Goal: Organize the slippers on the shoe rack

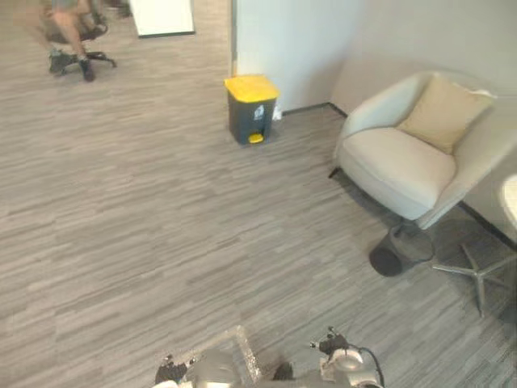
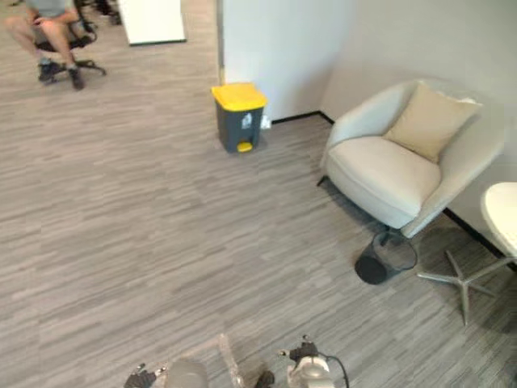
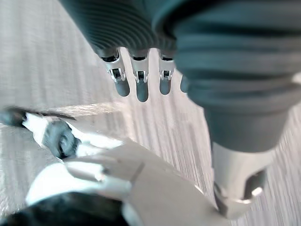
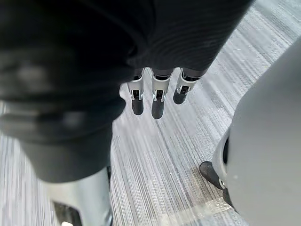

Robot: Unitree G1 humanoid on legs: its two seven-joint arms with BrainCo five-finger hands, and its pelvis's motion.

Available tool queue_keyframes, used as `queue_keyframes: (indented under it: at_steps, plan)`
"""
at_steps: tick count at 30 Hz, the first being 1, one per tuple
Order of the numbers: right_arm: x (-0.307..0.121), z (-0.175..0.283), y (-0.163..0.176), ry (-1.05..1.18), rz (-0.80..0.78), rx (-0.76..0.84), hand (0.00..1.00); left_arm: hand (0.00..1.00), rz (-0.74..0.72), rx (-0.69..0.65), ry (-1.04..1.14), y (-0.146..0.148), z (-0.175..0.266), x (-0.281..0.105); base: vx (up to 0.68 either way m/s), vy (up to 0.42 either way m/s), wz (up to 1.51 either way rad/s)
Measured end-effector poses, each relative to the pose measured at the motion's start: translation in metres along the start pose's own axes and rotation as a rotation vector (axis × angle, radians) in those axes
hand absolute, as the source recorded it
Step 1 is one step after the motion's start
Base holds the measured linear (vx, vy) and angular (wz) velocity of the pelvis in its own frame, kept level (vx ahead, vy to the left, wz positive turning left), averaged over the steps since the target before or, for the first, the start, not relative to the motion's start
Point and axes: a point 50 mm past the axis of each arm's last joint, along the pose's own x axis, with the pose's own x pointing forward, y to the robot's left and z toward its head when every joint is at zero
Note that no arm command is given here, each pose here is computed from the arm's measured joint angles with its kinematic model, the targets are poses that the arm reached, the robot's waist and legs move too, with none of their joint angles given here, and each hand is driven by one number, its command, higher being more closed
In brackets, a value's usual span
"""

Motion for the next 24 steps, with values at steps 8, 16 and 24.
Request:
queue_keyframes:
  at_steps: [8,16,24]
  plan:
    - [-0.005,-0.011,0.007,0.015,0.009,0.031,0.00,0.00,0.012,-0.017,0.003,0.001,-0.001,0.000,0.18,0.212,-1.13]
    - [-0.007,-0.015,0.009,0.023,0.019,0.033,0.00,0.00,0.012,-0.045,0.008,-0.002,0.003,0.003,0.13,0.098,-0.55]
    - [-0.006,-0.015,0.009,0.025,0.024,0.034,0.00,0.00,0.016,-0.045,0.006,0.000,0.002,0.003,0.00,-0.020,-0.65]
